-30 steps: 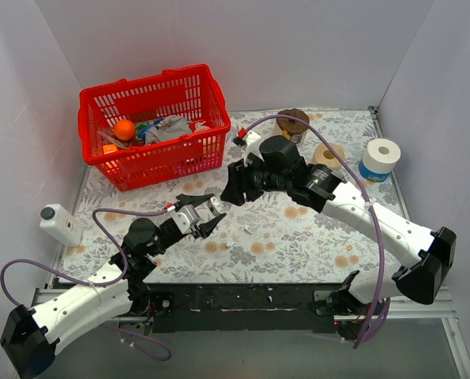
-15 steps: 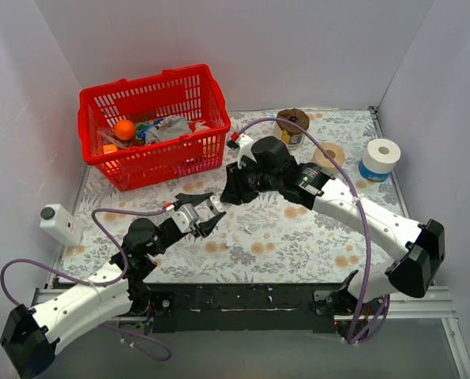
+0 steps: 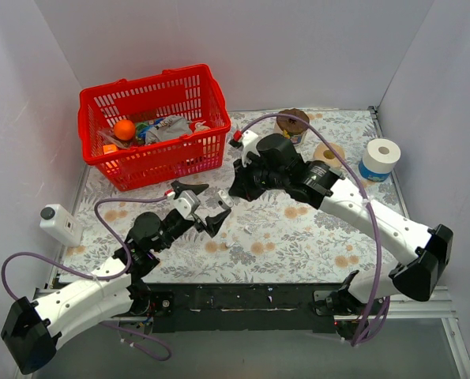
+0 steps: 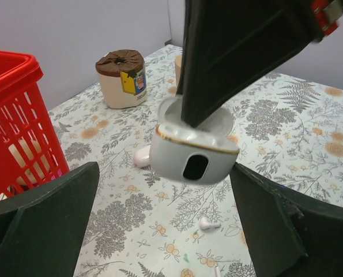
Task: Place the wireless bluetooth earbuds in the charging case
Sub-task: Open the charging case.
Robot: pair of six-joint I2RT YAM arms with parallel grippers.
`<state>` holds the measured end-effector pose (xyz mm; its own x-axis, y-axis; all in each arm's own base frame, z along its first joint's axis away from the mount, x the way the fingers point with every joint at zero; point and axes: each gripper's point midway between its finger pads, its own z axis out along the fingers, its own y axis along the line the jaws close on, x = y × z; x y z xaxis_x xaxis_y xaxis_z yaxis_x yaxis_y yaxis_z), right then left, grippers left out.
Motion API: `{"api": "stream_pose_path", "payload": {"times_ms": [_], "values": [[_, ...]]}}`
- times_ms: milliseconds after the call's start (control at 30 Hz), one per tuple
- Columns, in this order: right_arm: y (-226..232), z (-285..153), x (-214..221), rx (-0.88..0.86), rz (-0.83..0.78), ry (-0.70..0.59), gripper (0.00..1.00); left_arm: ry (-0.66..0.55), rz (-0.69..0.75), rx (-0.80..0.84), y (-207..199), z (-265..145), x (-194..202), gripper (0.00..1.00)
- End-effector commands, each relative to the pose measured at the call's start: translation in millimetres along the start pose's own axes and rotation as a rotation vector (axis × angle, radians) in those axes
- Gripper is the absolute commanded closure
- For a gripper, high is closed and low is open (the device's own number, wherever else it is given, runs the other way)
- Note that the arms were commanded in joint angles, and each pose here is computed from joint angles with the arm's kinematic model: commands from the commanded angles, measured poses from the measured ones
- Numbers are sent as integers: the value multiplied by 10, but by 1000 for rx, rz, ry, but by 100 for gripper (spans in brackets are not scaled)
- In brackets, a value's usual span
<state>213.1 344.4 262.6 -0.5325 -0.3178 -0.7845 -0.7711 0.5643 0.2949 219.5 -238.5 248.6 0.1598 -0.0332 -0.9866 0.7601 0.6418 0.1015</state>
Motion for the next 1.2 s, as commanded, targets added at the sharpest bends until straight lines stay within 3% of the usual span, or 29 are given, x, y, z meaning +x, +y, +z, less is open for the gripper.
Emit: {"api": "stream_pose_path", "payload": {"times_ms": [0,167,300,433,567,667,833,1167], "values": [[54,-518,-421,26,-161,-131,99,-51,-64,-146,252,15,-250,2],[68,-727,-443,28,-287,-151,99,-31,-125,-113,196,72,-402,2],[75,-822,-422,87,-510,-208,99,-12,-154,178,-258,80,-515,2],[137,-1036,-438,112,-596,-256,99,11,-257,518,-572,-51,-683,8],[231,-1183,-528,87,-604,-273,99,18,-319,646,-725,-65,-764,8],[288,-1190,-527,57,-609,-260,99,59,-339,746,-811,-34,-715,16],[324,-1127,-463,27,-613,-216,99,20,-339,808,-877,-71,-758,22],[481,-941,-365,-67,-622,-155,99,7,-334,759,-810,25,-756,33]]}}
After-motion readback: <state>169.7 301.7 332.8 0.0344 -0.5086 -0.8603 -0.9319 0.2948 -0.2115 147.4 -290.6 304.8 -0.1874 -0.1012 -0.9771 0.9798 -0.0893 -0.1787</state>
